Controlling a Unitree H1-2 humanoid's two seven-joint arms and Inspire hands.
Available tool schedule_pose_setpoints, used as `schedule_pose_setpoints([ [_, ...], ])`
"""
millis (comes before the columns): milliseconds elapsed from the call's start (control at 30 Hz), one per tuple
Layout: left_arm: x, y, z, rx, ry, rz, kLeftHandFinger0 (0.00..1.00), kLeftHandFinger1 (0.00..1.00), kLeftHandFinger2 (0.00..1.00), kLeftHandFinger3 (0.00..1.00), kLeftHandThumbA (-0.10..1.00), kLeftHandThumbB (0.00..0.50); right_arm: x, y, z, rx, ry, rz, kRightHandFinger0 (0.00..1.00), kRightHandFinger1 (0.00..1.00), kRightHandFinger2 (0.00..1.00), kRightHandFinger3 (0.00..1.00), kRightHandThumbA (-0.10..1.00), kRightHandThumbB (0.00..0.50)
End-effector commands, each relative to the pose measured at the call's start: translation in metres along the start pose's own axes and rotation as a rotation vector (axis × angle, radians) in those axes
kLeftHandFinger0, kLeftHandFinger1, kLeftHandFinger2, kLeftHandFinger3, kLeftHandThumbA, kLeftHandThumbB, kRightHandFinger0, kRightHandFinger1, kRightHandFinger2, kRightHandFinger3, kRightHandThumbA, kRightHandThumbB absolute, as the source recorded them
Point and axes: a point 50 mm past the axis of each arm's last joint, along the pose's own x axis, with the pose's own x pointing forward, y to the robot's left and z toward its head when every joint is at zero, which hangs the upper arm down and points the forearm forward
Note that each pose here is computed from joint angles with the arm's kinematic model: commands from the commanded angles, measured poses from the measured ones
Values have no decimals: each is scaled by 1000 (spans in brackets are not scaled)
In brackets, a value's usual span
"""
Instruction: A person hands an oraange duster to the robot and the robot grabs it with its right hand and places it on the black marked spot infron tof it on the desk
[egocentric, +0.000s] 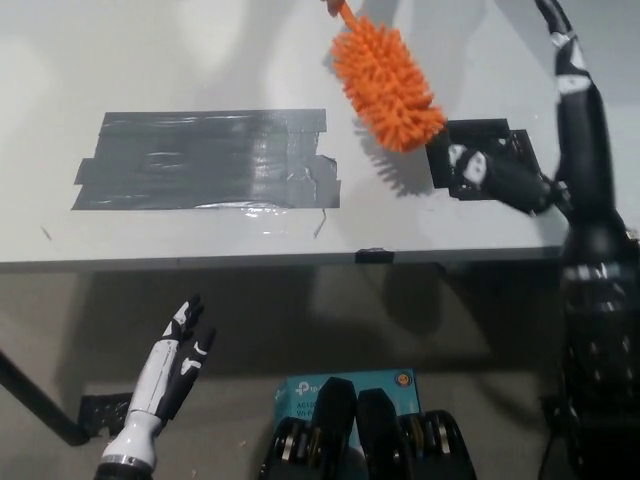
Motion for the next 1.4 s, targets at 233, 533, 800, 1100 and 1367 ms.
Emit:
schedule_pose_setpoints([
  [233,8,6,14,6,-66,13,1000,1000,1000,1000,954,93,86,21,8,-29,71,83,1000,1000,1000,1000,1000,270],
  [533,12,6,18,6,-71,5,1000,1000,1000,1000,943,97,145,48,-14,-129,250,171,1000,1000,1000,1000,1000,304],
  [800,15,8,20,6,-79,8,1000,1000,1000,1000,950,115,172,75,-49,-174,422,220,1000,1000,1000,1000,1000,313],
  [1100,16,6,22,16,-84,-3,1000,1000,1000,1000,952,115,168,98,-80,-183,577,285,1000,1000,1000,1000,1000,346],
  [1367,19,8,24,33,-88,-8,1000,1000,1000,1000,931,101,155,113,-97,-123,686,343,1000,1000,1000,1000,1000,352],
])
